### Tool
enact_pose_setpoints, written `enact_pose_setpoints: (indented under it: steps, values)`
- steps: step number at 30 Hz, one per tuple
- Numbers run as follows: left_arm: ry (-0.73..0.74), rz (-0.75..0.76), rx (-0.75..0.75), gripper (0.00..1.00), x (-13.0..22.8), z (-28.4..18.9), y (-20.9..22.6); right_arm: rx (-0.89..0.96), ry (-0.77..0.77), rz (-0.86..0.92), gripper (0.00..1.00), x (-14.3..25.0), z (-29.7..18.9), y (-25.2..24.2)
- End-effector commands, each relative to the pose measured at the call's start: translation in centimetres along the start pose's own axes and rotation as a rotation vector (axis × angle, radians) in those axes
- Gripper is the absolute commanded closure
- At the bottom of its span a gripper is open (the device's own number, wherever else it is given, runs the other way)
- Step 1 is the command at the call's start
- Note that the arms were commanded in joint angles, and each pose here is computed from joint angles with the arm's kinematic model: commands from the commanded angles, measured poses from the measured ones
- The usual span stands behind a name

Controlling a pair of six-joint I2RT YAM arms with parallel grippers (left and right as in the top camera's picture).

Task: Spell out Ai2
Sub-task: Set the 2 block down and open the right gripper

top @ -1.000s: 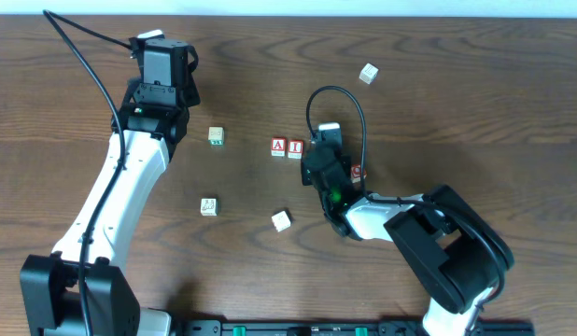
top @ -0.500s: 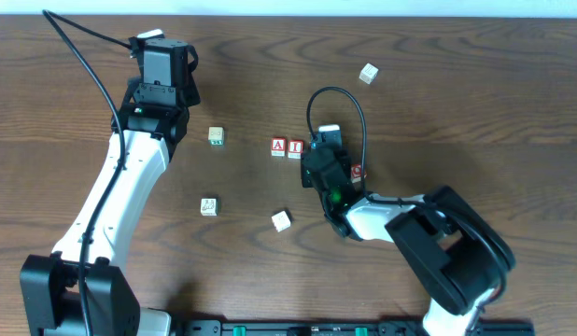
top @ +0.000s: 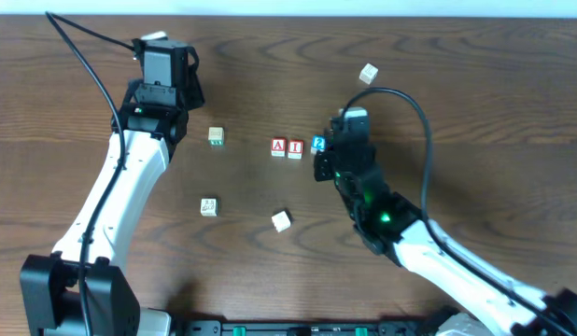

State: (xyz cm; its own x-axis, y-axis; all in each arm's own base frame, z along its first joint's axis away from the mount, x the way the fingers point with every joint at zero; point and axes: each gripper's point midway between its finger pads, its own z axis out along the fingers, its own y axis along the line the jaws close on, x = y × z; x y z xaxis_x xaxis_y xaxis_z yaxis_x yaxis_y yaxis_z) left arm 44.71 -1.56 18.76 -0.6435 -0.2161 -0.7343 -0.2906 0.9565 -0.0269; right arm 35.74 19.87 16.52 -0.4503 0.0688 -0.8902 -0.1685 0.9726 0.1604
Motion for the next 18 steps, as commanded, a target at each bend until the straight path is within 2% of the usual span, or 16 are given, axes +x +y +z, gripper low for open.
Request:
enact_pose_setpoints:
  steps: [1,5,6,7,13,18]
  values:
    - [0.062,-0.023,0.088,0.37,0.9,0.0,-1.4,-0.042,0.052,0.092,0.99,0.8,-0.2,0.6]
    - [0.148,-0.044,0.157,0.82,2.8,-0.2,-2.5,-0.083,0.105,0.171,0.99,1.4,0.1,0.4]
    - [0.170,-0.041,0.175,0.91,3.3,-0.1,-2.9,-0.078,0.111,0.177,0.99,1.5,0.2,0.1]
    - [0.206,-0.034,0.192,0.94,4.2,0.1,-3.4,-0.070,0.119,0.183,0.99,1.5,0.4,-0.4]
    - [0.389,0.038,0.215,0.94,10.3,1.9,-6.6,-0.019,0.192,0.205,0.98,3.0,1.0,-3.1]
    - [0.391,0.134,0.184,0.94,12.4,2.5,-8.7,-0.020,0.251,0.226,0.99,3.6,1.6,-3.9]
